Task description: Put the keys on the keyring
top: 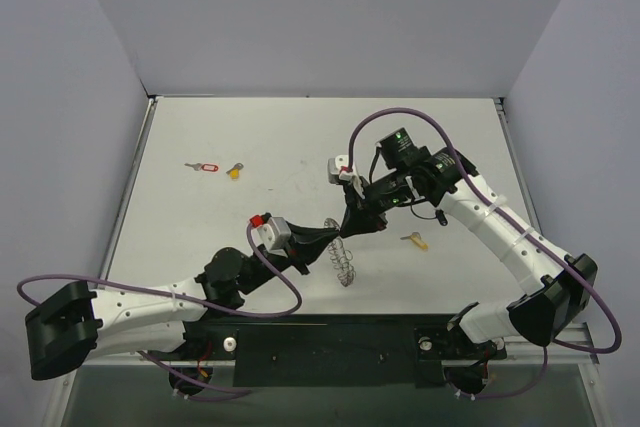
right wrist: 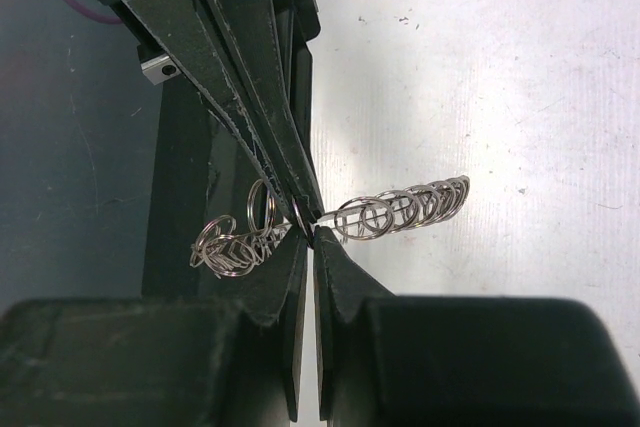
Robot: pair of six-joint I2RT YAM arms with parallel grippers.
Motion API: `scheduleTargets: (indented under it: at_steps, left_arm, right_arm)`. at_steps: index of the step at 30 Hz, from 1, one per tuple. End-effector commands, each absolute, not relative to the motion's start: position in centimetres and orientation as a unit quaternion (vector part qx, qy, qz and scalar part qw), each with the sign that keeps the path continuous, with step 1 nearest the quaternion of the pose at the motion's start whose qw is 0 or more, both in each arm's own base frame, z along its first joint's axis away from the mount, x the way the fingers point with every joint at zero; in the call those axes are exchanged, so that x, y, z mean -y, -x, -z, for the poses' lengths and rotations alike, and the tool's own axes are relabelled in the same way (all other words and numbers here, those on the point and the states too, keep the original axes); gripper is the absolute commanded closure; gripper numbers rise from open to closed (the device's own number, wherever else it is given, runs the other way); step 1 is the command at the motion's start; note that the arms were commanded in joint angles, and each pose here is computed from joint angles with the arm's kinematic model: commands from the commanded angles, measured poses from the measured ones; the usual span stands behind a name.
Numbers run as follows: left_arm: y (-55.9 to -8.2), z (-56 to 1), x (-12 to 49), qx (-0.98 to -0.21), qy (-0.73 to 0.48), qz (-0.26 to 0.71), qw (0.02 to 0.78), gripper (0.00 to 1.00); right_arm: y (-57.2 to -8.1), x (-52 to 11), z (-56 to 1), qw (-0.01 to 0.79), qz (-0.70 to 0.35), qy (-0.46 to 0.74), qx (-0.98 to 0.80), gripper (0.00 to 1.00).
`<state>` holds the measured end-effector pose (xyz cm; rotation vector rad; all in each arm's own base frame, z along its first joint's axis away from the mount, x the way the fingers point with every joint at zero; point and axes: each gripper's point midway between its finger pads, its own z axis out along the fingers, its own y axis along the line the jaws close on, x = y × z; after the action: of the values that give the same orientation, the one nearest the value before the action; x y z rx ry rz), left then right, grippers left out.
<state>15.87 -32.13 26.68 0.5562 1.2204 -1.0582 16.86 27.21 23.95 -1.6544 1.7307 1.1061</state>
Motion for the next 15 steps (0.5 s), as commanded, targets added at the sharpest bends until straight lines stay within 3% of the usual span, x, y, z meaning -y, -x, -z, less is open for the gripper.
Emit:
scheduleTargets:
  at_steps: [1,15]
  left_arm:
    - [-15.69,-28.02,32.07,-0.534,-0.24,0.482,0.652,0.94]
    - [-15.89,-27.31,31.98,-0.559,-0.268,0.467,0.63,0.69]
  right_arm:
    - [-15.66,-27.3,-24.98,0.247,-0.425,0.621,-0.61,1.0]
    - [-14.77,-26.92,-24.43,0.23,-0.417,0.648,-0.594,1.0]
